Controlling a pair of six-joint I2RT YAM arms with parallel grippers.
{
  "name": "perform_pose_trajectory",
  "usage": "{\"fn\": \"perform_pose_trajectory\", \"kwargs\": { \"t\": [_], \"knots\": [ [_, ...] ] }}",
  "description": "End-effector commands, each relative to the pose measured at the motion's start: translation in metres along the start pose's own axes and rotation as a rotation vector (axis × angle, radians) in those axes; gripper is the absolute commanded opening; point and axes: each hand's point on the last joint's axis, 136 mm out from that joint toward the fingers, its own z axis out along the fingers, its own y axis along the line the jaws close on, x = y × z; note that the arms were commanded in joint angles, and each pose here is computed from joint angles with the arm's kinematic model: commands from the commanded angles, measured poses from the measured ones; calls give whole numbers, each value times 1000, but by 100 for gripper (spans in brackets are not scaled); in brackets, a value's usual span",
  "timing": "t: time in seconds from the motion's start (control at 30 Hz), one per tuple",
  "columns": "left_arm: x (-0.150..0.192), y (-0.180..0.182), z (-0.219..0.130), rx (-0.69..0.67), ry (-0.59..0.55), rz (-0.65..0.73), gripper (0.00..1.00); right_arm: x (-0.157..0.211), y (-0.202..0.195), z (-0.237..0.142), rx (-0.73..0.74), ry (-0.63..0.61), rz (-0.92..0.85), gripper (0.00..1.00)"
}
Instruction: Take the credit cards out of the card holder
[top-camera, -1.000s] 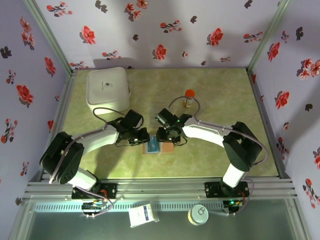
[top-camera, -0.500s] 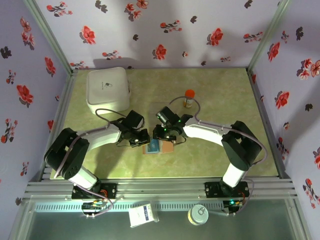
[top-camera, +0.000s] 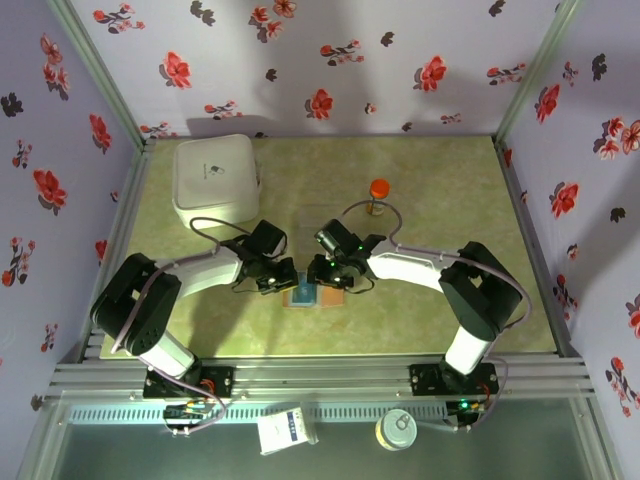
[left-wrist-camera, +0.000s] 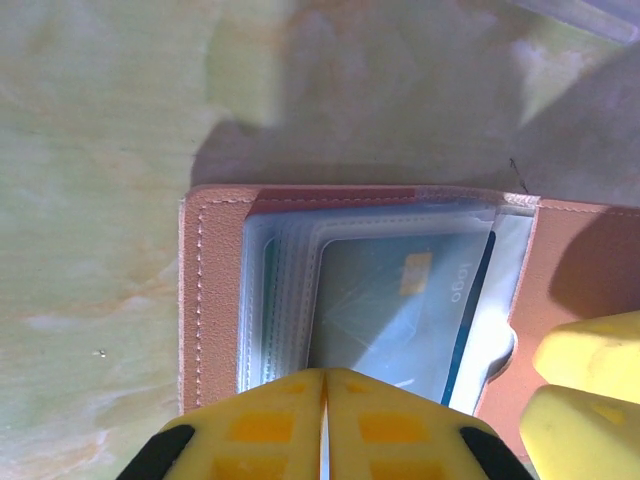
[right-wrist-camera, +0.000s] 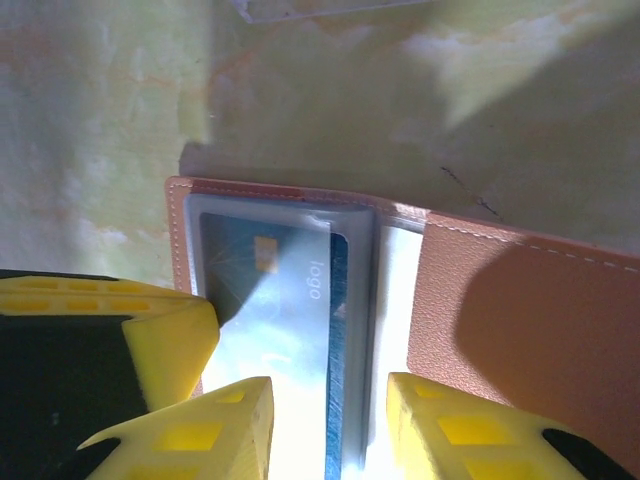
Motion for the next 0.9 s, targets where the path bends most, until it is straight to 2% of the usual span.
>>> {"fn": "perform_pose_trajectory", "kwargs": {
  "t": [0.0, 0.23, 0.87],
  "knots": [
    [-3, 1, -7, -14, -11, 13, 9, 3, 4, 3, -17, 7, 9, 35],
    [-6, -4, -14, 5, -35, 13, 9, 1, 10, 0, -40, -6, -14, 35],
    [3, 8, -6, -25, -1, -1, 9, 2, 16, 7, -89, 4, -8, 24]
  ]
}}
